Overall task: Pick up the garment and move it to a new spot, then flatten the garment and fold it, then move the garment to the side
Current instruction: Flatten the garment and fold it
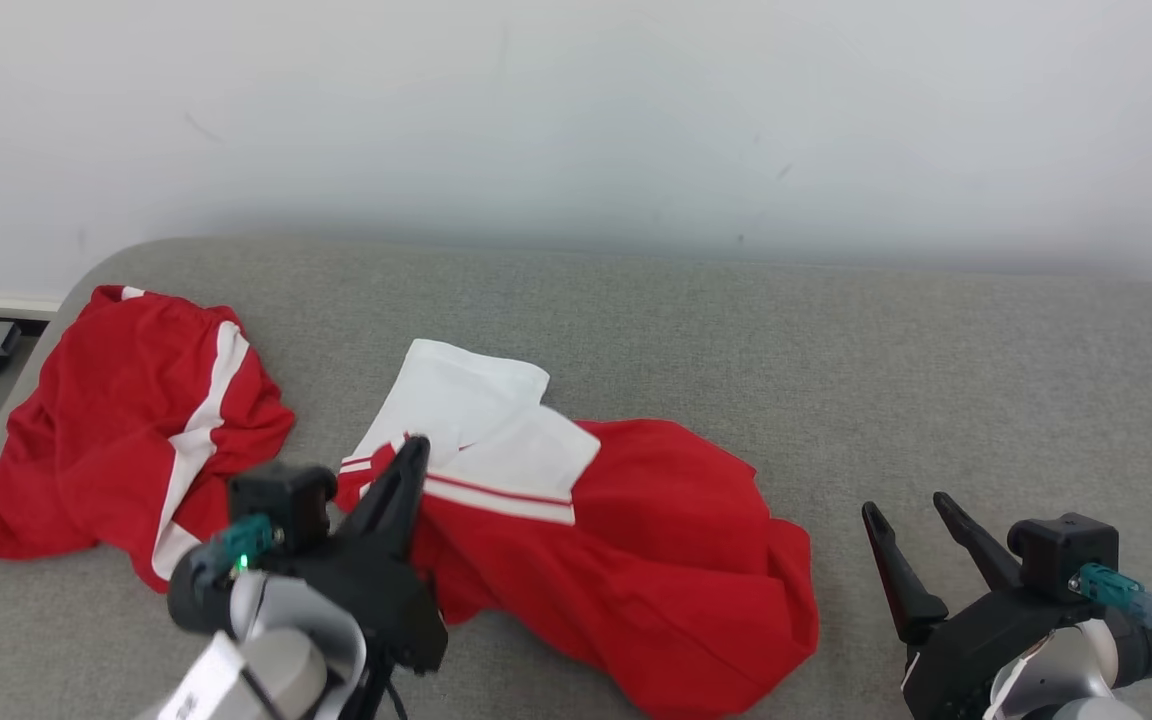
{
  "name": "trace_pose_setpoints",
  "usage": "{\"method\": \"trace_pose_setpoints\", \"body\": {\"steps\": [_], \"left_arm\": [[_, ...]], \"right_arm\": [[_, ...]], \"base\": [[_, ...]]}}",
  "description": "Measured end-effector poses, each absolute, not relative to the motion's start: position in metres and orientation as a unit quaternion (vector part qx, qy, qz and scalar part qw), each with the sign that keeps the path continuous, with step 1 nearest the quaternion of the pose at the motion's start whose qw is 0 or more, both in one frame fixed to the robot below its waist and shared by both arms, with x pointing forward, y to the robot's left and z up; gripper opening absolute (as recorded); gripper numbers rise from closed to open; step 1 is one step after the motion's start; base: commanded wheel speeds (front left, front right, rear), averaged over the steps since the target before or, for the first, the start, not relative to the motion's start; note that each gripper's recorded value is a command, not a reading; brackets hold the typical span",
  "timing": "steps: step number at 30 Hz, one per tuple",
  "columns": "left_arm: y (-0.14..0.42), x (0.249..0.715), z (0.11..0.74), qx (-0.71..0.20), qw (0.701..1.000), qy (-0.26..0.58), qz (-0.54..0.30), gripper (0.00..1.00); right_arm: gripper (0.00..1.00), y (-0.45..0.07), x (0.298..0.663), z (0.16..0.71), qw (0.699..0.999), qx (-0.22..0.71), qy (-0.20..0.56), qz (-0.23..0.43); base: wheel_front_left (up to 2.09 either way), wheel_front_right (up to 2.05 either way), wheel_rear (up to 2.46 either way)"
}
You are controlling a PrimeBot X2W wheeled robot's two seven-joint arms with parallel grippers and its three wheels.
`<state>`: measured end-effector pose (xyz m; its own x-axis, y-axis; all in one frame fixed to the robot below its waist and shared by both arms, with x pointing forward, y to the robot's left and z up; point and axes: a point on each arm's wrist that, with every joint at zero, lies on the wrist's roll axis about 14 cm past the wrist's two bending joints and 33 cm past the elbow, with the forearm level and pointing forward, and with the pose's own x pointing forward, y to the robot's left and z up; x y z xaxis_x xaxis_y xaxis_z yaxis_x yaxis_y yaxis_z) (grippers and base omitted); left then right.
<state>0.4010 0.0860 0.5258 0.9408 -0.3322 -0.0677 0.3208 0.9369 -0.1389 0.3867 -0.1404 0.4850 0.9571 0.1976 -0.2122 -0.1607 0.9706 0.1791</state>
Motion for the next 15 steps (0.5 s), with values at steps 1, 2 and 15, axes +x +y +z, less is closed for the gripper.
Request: {"method": "trace_pose_setpoints", "body": {"steps": [1, 2, 15], "left_arm": [[0.087, 0.395, 0.524, -0.069, 0.984, 0.047, -0.160, 0.00], [0.088, 0.388, 0.524, -0.075, 0.984, 0.049, -0.157, 0.00], [0.110, 0.343, 0.492, -0.107, 0.983, 0.107, -0.100, 0.00]], "right_arm": [[1.00, -0.140, 0.387, 0.484, 0.986, 0.080, 0.116, 0.092], [1.00, -0.138, 0.387, 0.484, 0.985, 0.080, 0.117, 0.094], [1.00, -0.129, 0.388, 0.485, 0.984, 0.078, 0.117, 0.107]], "base": [[0.00, 0.00, 0.00], [0.00, 0.00, 0.00], [0.00, 0.00, 0.00]]}}
